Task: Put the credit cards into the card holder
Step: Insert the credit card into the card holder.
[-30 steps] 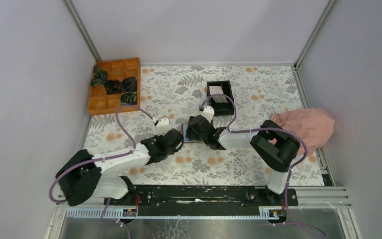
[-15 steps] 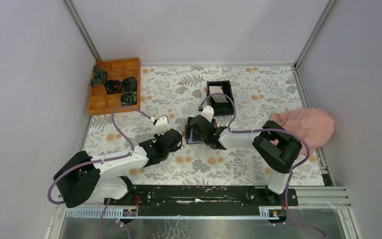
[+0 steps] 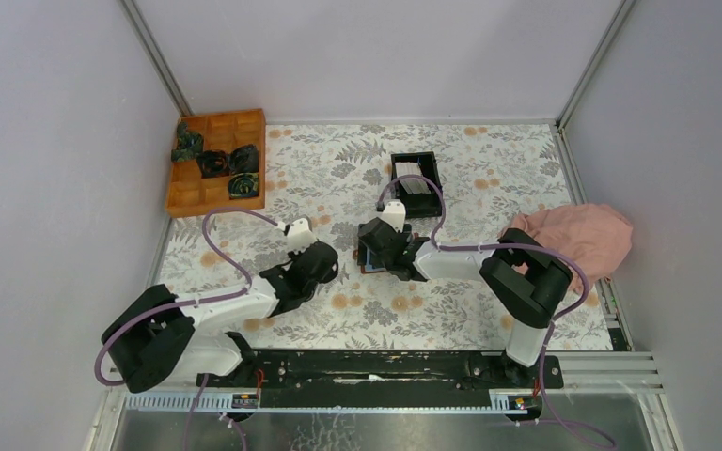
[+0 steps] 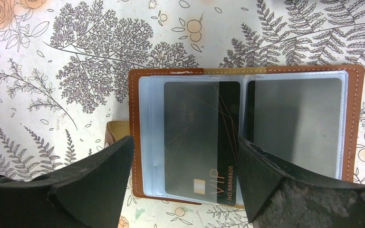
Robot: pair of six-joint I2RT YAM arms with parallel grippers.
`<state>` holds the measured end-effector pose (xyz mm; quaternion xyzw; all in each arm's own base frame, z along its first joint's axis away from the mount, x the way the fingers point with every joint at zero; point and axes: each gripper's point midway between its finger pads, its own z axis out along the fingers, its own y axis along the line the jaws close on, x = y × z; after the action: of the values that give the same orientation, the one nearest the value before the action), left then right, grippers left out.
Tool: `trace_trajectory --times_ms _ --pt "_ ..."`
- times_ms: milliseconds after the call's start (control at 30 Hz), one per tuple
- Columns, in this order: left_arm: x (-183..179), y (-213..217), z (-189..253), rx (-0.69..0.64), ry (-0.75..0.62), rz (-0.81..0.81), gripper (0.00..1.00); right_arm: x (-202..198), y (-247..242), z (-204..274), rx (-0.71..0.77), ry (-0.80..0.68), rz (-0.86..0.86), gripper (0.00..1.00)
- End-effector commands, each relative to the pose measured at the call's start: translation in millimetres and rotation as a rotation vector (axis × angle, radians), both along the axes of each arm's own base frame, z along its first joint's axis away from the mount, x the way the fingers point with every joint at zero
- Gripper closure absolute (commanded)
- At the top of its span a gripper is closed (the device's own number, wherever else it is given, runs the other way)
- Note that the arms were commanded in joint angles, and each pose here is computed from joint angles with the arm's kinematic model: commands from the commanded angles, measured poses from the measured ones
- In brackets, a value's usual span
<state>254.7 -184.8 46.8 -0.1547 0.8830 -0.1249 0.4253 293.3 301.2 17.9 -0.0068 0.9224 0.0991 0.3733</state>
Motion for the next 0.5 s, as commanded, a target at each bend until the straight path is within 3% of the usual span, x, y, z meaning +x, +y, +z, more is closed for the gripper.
trace_trajectory --times_ms 0,467 --pt "12.1 -7.0 10.4 -0.058 -0.057 0.024 0.83 -34.1 -43.9 -49.1 -0.221 0.158 0.009 0.17" --pt "11.9 -9.3 1.0 -0.063 -0.037 0.018 0.83 -37.0 -48.3 -70.4 -0.369 0.188 0.021 0.15"
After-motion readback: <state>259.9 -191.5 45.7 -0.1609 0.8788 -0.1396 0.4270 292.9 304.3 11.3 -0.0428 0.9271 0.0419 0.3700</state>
